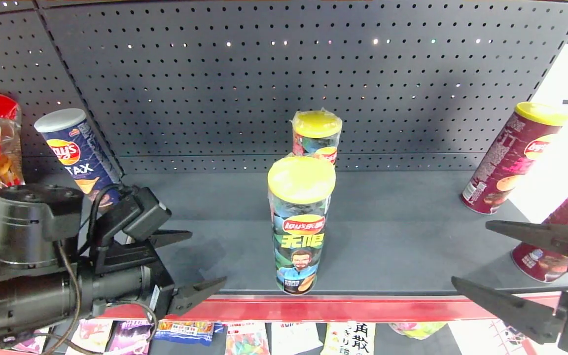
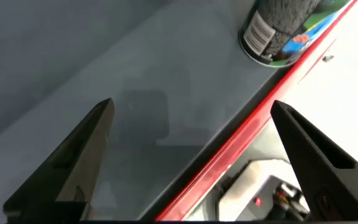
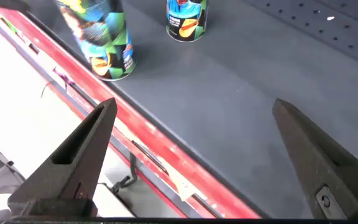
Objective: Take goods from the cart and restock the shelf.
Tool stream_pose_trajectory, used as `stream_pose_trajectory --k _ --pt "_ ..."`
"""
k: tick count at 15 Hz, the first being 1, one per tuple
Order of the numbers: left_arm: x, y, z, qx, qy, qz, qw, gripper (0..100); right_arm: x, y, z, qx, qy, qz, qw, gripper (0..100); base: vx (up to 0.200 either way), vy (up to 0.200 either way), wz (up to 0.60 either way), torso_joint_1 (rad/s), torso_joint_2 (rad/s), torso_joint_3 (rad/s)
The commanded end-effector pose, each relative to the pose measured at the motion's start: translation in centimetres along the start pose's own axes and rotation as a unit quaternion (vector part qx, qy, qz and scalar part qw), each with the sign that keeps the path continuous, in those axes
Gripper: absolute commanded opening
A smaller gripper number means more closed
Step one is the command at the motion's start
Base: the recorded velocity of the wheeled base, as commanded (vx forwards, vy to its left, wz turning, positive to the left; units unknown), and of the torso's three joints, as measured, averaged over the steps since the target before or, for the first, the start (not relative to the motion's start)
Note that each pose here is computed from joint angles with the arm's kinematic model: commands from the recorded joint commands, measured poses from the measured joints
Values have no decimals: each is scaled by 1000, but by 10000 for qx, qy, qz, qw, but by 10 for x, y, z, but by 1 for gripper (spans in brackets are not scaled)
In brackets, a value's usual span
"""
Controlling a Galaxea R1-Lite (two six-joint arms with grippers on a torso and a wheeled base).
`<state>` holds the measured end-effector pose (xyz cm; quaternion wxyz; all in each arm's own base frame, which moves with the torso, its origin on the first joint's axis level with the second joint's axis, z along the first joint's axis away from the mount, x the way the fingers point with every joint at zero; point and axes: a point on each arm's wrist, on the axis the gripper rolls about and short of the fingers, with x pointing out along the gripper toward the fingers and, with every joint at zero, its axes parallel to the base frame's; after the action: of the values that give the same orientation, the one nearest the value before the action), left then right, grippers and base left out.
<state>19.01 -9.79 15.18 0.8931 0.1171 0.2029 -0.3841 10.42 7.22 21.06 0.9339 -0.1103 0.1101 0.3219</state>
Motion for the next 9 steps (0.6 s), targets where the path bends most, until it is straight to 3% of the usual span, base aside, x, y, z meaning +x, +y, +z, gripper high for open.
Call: stream_pose_trajectory --k 1,9 --pt "18 -1 -3 -7 240 -176 9996 100 -24 1 -5 -9 -352 -128 9993 100 0 0 0 0 0 0" --pt "60 3 12 72 313 -392 9987 100 -38 -1 -11 43 -485 -478 9977 100 0 0 0 0 0 0"
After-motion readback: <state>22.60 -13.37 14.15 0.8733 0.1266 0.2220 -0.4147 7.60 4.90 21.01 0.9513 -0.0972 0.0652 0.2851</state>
